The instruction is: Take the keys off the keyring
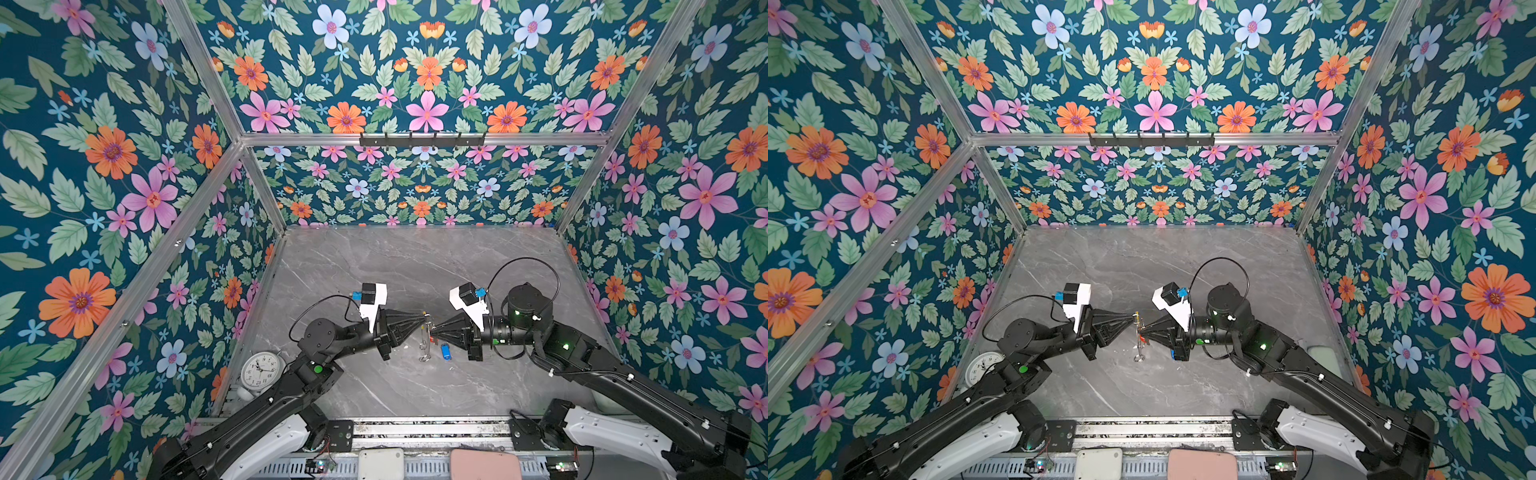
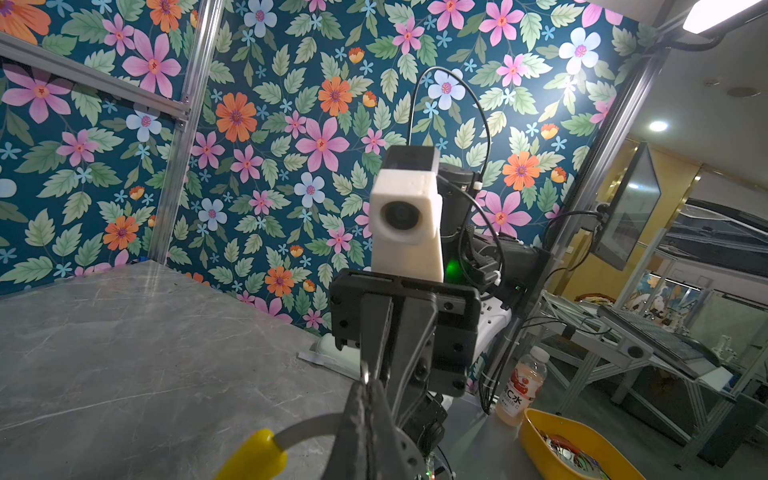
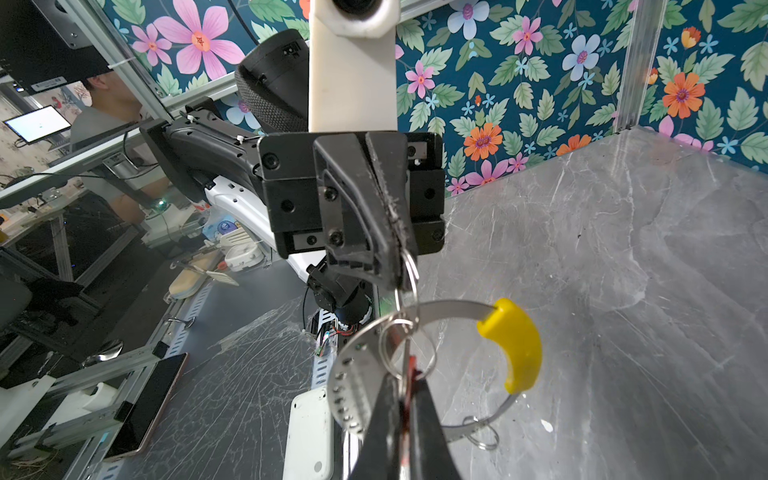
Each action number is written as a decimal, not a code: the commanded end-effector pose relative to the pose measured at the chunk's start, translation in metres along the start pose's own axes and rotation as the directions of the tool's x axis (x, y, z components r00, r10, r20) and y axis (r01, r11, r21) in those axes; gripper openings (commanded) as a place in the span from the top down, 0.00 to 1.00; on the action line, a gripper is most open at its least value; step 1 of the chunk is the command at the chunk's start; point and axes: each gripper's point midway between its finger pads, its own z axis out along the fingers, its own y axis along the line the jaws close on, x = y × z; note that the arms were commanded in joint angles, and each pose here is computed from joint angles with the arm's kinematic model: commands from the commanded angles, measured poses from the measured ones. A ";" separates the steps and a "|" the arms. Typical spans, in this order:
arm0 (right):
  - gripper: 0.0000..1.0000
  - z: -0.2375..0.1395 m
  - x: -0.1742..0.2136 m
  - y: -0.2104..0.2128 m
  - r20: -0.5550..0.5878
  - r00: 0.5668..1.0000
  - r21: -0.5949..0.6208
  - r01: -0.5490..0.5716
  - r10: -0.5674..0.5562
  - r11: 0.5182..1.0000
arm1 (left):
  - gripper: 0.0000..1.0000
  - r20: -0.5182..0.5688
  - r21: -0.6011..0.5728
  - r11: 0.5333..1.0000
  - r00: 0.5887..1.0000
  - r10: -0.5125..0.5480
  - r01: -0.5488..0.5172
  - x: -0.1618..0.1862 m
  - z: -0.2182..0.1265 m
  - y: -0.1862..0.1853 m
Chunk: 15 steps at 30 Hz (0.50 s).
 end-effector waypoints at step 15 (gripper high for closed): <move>1.00 -0.016 -0.005 0.004 -0.076 0.995 0.007 0.061 -0.060 0.998 | 1.00 -0.049 0.081 0.996 0.998 0.032 -0.028 0.000 0.001 -0.017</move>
